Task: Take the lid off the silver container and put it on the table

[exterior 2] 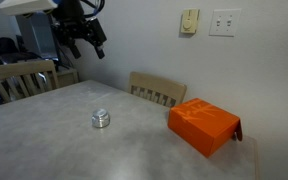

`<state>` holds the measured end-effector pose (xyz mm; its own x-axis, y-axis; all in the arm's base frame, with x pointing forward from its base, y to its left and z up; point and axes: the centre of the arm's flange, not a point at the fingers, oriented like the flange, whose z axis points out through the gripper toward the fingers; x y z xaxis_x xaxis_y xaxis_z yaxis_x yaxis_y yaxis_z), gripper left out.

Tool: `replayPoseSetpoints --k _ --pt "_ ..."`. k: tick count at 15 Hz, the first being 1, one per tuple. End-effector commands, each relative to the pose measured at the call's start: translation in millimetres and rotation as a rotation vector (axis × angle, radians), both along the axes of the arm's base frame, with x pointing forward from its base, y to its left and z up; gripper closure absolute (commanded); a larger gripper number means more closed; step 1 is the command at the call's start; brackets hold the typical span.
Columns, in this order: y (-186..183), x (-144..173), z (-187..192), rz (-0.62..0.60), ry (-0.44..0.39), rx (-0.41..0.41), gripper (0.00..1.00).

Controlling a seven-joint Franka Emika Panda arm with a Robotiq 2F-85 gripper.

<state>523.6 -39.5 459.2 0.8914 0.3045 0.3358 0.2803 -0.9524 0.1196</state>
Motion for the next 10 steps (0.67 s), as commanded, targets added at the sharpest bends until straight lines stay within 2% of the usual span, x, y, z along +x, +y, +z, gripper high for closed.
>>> replayPoseSetpoints --k 1,4,7,8,10 --pt "20 89 -6 0.116 0.059 0.008 0.00" --pt "43 126 -33 0.198 0.147 0.020 0.00" --pt "45 127 -44 0.257 0.249 0.019 0.00" --pt "57 110 -50 0.225 0.202 0.024 0.00" --pt "53 116 -52 0.231 0.229 0.025 0.00"
